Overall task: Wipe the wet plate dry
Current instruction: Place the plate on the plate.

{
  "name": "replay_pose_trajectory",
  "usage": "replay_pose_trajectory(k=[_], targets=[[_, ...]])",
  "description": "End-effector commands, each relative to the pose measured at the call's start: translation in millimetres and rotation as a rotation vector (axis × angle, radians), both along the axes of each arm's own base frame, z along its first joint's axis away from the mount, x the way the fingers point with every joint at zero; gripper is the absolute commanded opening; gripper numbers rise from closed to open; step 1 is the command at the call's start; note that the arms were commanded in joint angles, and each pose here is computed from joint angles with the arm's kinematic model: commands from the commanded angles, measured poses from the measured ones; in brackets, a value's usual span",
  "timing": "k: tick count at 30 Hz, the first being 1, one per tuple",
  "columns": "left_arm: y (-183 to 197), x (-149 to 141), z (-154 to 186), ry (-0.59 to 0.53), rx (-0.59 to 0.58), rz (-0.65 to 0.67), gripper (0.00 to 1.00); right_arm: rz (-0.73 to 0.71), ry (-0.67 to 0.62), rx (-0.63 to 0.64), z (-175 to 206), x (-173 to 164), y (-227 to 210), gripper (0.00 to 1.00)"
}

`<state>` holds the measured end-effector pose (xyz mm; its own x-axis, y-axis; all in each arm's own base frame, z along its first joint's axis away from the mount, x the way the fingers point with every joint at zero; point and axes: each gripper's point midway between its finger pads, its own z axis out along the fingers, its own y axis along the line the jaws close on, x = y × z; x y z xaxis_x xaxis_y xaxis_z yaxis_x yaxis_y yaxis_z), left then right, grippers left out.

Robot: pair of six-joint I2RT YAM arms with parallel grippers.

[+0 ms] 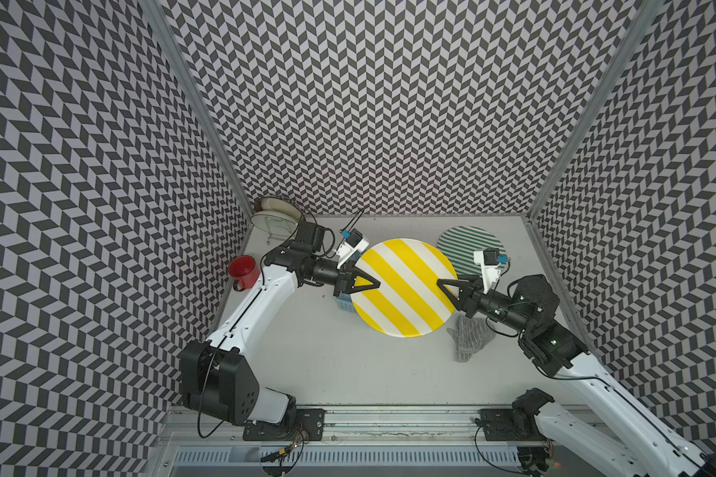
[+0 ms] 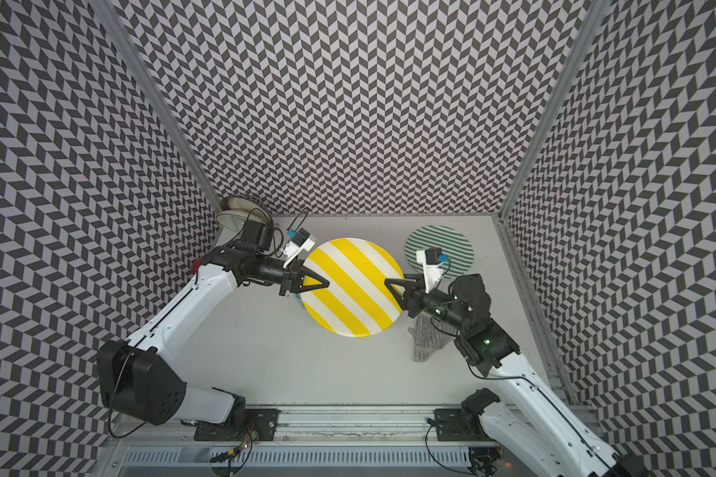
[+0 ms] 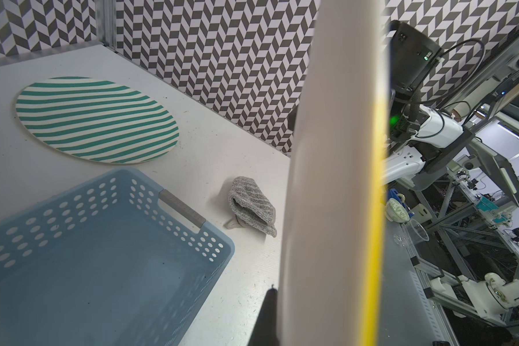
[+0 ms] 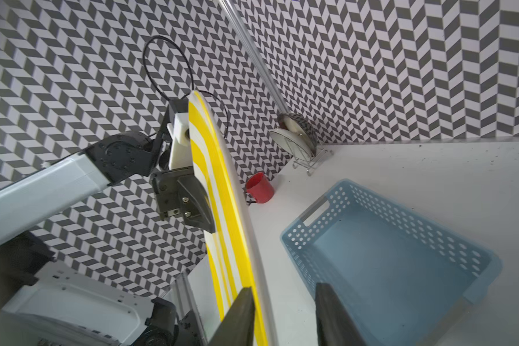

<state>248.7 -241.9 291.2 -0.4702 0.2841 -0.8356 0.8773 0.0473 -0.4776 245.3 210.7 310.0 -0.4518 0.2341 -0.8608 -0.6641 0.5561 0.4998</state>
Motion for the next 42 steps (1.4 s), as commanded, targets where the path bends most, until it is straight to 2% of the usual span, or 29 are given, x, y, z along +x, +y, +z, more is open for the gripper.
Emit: replay_pose_trajectory(k=[1,2,3,4,6,8,9,14,19,23,28,38,42], targets=[[-4.3,-10.7,31.2,-0.060,-0.069,-0.054,0.00,-0.019,-0.066,0.059,20.7,3.3,-2.9,0.12],[-4.3,-6.8,30.3,-0.065,-0.056,-0.038,0.01,-0.037,-0.062,0.064,21.4,6.2,-4.9,0.05],[-4.5,-1.7,29.6,-0.066,-0.041,-0.016,0.11,-0.061,-0.059,0.070,22.9,9.3,-7.9,0.00],[-4.6,4.3,30.4,-0.085,-0.025,0.008,0.23,-0.100,-0.056,0.075,23.9,15.2,-13.3,0.00],[-3.3,18.0,31.7,-0.121,0.017,0.075,0.52,-0.164,-0.041,0.088,25.4,27.2,-22.5,0.00],[2.1,34.5,34.9,-0.164,0.060,0.162,0.89,-0.223,-0.018,0.107,27.2,43.6,-34.3,0.00],[6.5,44.8,36.8,-0.182,0.084,0.222,0.99,-0.238,-0.008,0.126,30.0,49.7,-38.3,0.00],[49.1,99.4,50.0,-0.243,0.140,0.543,1.00,-0.398,0.065,0.268,40.5,93.5,-85.1,0.00],[94.0,132.5,31.8,-0.263,0.229,0.747,1.00,-0.619,0.228,0.401,14.4,140.0,-147.8,0.00],[113.9,138.0,4.2,-0.283,0.314,0.794,1.00,-0.705,0.329,0.475,-21.5,171.1,-184.7,0.00],[136.4,144.4,-23.8,-0.324,0.389,0.880,1.00,-0.781,0.399,0.479,-58.7,203.1,-213.4,0.00],[139.8,141.2,-46.9,-0.268,0.366,0.894,1.00,-0.857,0.488,0.446,-136.2,248.6,-252.2,0.00],[139.8,139.4,-49.2,-0.265,0.367,0.889,1.00,-0.869,0.492,0.416,-151.5,260.2,-258.0,0.00]])
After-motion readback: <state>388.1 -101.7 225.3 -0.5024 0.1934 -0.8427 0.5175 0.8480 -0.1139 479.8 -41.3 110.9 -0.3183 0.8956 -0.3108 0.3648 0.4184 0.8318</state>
